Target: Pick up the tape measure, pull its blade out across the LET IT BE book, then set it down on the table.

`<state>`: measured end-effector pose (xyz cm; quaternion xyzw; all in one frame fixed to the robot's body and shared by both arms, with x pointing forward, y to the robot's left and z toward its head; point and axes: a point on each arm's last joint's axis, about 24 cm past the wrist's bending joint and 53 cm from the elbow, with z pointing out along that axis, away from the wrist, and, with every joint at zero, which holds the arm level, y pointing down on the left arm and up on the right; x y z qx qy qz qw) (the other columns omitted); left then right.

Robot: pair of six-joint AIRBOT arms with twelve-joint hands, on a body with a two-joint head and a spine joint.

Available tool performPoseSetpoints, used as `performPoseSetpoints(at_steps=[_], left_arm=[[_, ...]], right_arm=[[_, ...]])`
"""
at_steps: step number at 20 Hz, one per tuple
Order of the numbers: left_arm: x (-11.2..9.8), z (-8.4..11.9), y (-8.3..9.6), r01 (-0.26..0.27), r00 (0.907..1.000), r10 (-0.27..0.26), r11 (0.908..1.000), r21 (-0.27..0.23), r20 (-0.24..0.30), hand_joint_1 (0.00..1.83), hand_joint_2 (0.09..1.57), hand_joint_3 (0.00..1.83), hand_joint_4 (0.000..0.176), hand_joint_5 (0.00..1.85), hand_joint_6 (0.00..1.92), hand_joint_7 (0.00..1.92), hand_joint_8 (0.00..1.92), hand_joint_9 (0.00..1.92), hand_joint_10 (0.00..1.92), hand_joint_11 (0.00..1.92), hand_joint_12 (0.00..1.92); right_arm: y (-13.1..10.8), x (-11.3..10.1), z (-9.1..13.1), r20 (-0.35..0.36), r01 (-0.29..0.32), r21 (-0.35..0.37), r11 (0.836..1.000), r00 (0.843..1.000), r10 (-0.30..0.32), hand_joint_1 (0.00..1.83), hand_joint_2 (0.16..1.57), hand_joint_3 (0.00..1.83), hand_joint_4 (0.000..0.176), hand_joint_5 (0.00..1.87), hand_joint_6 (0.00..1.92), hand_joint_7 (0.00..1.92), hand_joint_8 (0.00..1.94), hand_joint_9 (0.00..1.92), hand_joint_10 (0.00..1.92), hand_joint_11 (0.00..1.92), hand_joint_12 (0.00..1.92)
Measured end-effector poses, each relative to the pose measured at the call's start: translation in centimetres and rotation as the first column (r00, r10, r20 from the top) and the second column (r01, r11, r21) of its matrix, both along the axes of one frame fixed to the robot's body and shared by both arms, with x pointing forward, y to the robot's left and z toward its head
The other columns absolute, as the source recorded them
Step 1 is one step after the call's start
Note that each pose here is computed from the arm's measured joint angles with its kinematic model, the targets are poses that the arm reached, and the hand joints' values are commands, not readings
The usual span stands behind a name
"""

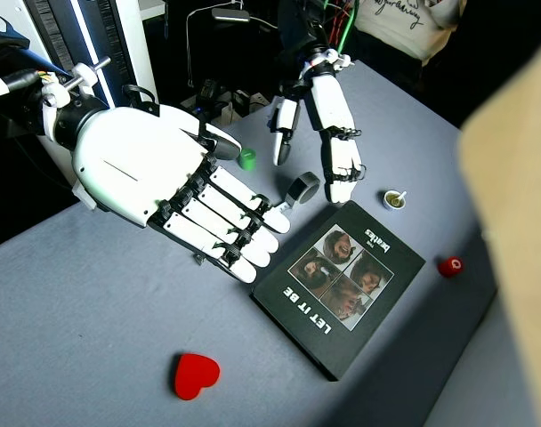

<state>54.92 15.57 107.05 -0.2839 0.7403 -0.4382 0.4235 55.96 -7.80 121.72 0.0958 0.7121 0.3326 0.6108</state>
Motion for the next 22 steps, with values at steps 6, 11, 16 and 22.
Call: performPoseSetpoints(at_steps=[6, 11, 16, 22], left_arm=[[-0.2, -1.3, 1.4, -0.009, 0.9997, 0.010, 0.9993, 0.036, -0.021, 1.14, 1.01, 0.00, 0.000, 0.20, 0.00, 0.20, 0.00, 0.22, 0.00, 0.00, 0.75], [0.0, -1.4, 2.2, -0.021, 0.9997, 0.022, 0.9984, 0.053, -0.009, 1.14, 1.01, 0.00, 0.000, 0.22, 0.01, 0.20, 0.00, 0.22, 0.00, 0.00, 0.75], [0.1, -1.7, 2.2, -0.023, 0.9997, 0.023, 0.9979, 0.061, -0.001, 1.15, 1.01, 0.00, 0.000, 0.22, 0.01, 0.21, 0.00, 0.22, 0.00, 0.00, 0.75], [-0.5, -2.5, 1.7, 0.004, 1.0000, -0.004, 0.9961, 0.088, -0.008, 1.13, 1.02, 0.00, 0.000, 0.22, 0.00, 0.21, 0.00, 0.22, 0.00, 0.00, 0.75]], right_arm=[[0.1, -0.1, 0.3, 0.008, -0.002, 0.006, 1.000, 1.000, 0.002, 0.11, 1.05, 0.00, 0.000, 0.09, 0.00, 0.15, 0.00, 0.11, 0.00, 0.00, 0.43], [0.1, -0.1, 0.3, 0.008, -0.002, 0.007, 1.000, 1.000, 0.002, 0.11, 1.05, 0.00, 0.000, 0.08, 0.00, 0.16, 0.00, 0.11, 0.00, 0.00, 0.43], [0.1, -0.1, 0.3, 0.008, -0.002, 0.008, 1.000, 1.000, 0.002, 0.12, 1.05, 0.00, 0.000, 0.09, 0.00, 0.16, 0.00, 0.12, 0.00, 0.00, 0.46], [0.1, -0.1, 0.3, 0.007, -0.002, 0.008, 1.000, 1.000, 0.002, 0.12, 1.05, 0.00, 0.000, 0.10, 0.01, 0.17, 0.01, 0.12, 0.00, 0.00, 0.43]])
